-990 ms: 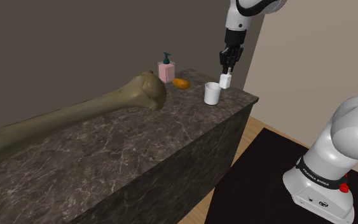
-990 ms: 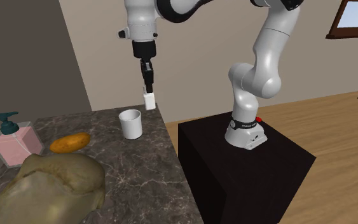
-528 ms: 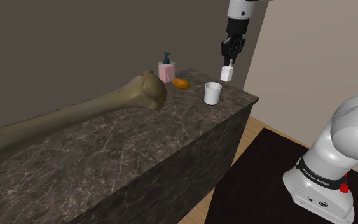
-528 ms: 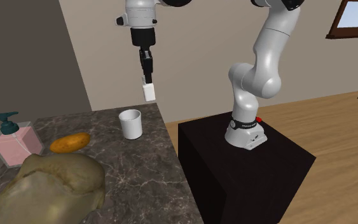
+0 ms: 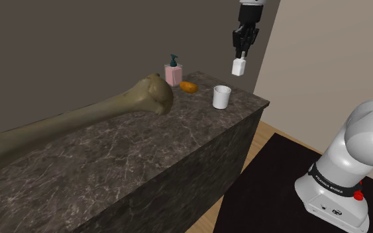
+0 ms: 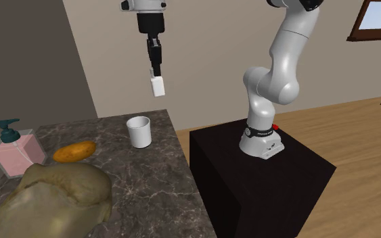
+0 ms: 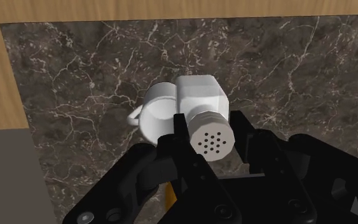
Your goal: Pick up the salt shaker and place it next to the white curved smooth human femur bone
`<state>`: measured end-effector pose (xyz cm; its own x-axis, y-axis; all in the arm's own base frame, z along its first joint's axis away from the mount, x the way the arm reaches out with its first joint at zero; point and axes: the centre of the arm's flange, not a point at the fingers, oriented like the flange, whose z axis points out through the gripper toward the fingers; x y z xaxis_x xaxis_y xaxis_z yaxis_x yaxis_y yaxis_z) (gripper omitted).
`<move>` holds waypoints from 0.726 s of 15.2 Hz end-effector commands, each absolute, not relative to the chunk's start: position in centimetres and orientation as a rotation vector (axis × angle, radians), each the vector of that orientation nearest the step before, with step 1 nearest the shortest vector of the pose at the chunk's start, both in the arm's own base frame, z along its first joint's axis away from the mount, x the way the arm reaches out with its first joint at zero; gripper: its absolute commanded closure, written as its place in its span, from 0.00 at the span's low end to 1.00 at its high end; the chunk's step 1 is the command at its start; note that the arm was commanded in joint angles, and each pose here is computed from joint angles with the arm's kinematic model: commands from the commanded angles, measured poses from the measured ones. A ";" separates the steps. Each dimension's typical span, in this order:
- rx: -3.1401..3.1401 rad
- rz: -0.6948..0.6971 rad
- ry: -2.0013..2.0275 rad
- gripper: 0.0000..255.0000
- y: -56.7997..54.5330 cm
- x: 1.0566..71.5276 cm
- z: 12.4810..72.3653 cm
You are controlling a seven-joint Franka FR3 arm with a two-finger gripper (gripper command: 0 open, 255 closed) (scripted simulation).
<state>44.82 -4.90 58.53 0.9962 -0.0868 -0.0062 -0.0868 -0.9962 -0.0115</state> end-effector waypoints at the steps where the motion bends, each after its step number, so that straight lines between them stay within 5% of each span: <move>1: -3.127 0.009 0.136 1.00 -4.9 44.9 59.6; 11: -3.127 0.009 0.136 1.00 -1.1 46.2 63.1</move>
<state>45.82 -2.04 62.93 0.9963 -0.0860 -0.0062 -0.0861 -0.9962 -0.0113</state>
